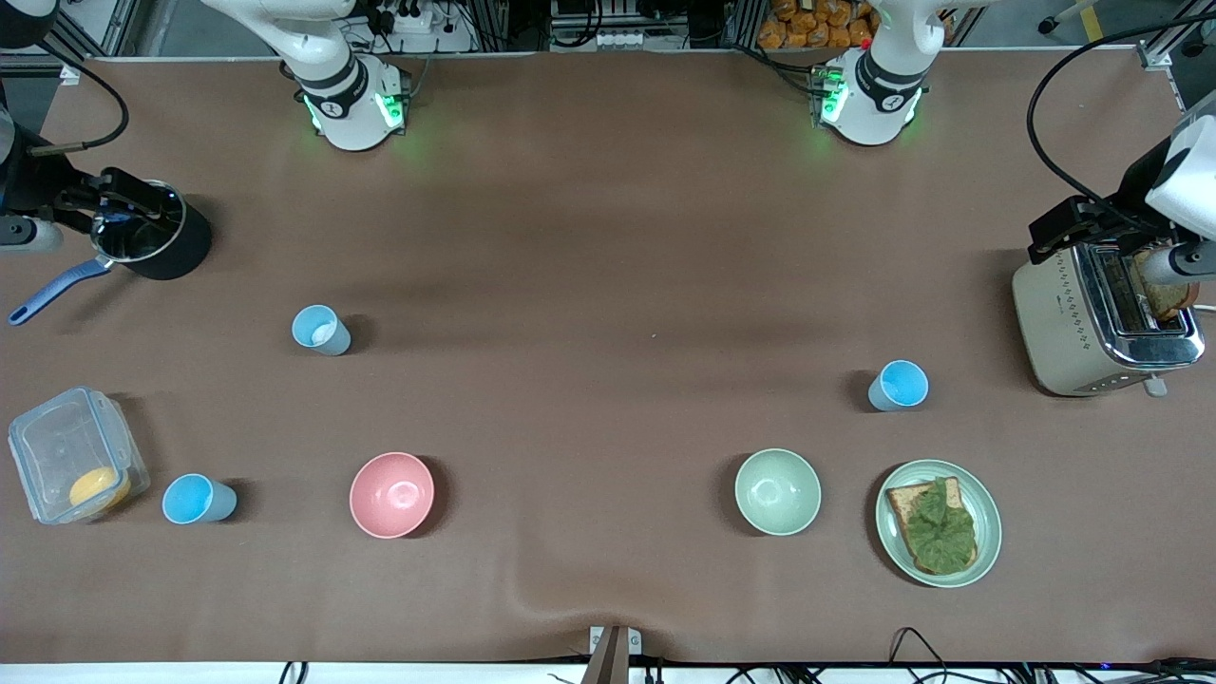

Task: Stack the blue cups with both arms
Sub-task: 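Move the right gripper and the left gripper toward two blue cups, then lower the right gripper around one cup while the left gripper lowers around another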

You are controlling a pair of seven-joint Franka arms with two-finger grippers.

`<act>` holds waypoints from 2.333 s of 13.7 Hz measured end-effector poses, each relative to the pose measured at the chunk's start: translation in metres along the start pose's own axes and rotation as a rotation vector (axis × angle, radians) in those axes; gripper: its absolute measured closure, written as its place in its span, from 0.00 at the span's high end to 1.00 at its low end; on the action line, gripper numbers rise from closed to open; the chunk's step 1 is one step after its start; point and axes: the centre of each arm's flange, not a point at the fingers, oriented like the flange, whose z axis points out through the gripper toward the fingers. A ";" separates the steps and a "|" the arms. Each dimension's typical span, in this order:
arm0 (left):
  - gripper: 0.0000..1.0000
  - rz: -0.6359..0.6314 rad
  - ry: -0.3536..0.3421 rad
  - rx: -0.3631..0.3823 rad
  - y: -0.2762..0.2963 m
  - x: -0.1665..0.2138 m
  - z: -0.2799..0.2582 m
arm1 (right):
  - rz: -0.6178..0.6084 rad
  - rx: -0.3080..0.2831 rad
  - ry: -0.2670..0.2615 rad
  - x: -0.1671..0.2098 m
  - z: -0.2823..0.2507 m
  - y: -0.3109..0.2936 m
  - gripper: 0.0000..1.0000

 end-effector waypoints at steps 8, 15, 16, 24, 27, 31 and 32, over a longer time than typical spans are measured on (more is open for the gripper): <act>1.00 0.010 -0.021 0.009 0.005 0.016 0.027 | -0.019 -0.004 0.000 0.001 0.000 -0.009 1.00; 1.00 0.009 -0.056 0.010 0.005 0.029 0.058 | -0.023 -0.001 -0.016 0.006 0.008 -0.009 1.00; 1.00 0.008 -0.050 0.007 0.005 0.034 0.065 | -0.023 0.000 -0.025 0.010 0.013 -0.008 1.00; 1.00 0.004 -0.056 -0.013 0.006 0.075 0.153 | -0.027 0.005 -0.047 0.029 0.118 -0.008 1.00; 1.00 0.008 -0.049 -0.015 0.008 0.074 0.175 | -0.026 0.003 -0.022 0.030 0.176 -0.008 1.00; 1.00 0.000 -0.008 -0.026 0.002 0.068 0.229 | -0.019 0.007 -0.025 0.040 0.235 -0.003 1.00; 1.00 -0.006 0.012 -0.030 -0.001 0.066 0.244 | -0.016 0.008 -0.019 0.042 0.247 -0.001 1.00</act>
